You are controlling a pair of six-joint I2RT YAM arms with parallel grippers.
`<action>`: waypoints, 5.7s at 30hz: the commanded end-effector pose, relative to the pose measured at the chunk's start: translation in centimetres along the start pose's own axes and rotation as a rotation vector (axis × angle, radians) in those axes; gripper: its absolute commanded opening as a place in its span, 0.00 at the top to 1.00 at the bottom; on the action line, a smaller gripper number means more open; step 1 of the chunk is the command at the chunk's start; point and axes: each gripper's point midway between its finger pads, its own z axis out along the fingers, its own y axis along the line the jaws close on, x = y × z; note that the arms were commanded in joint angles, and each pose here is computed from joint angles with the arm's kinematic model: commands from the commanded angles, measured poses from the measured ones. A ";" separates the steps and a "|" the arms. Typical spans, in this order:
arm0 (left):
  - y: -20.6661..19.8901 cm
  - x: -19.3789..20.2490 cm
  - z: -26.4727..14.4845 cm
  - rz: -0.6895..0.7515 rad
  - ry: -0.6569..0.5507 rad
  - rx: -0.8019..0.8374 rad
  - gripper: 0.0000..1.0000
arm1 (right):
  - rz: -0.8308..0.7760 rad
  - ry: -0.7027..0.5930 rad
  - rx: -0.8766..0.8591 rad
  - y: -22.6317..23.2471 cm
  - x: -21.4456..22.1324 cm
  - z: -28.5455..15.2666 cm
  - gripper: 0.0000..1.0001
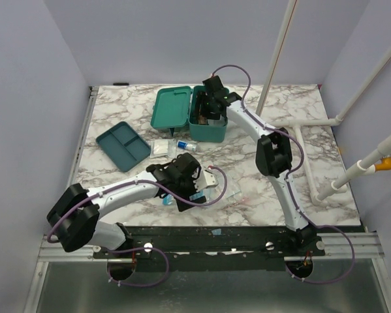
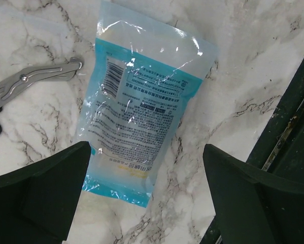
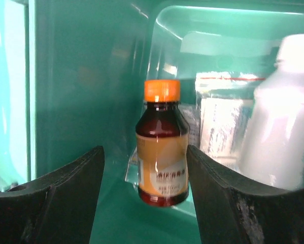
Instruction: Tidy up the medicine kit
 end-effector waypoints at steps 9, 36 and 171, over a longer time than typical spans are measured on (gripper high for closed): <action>-0.9 -0.4 3.0 0.056 0.061 0.122 0.17 | -0.024 -0.247 -0.136 3.1 -6.5 -15.8 0.31; 0.1 0.2 4.5 -0.015 0.201 0.104 1.00 | -0.041 -0.338 -0.244 1.8 -2.0 -28.8 0.32; 15.6 -6.3 -19.6 -0.895 -0.595 -0.487 0.31 | -0.301 -0.251 -0.134 -0.2 0.0 -19.8 0.31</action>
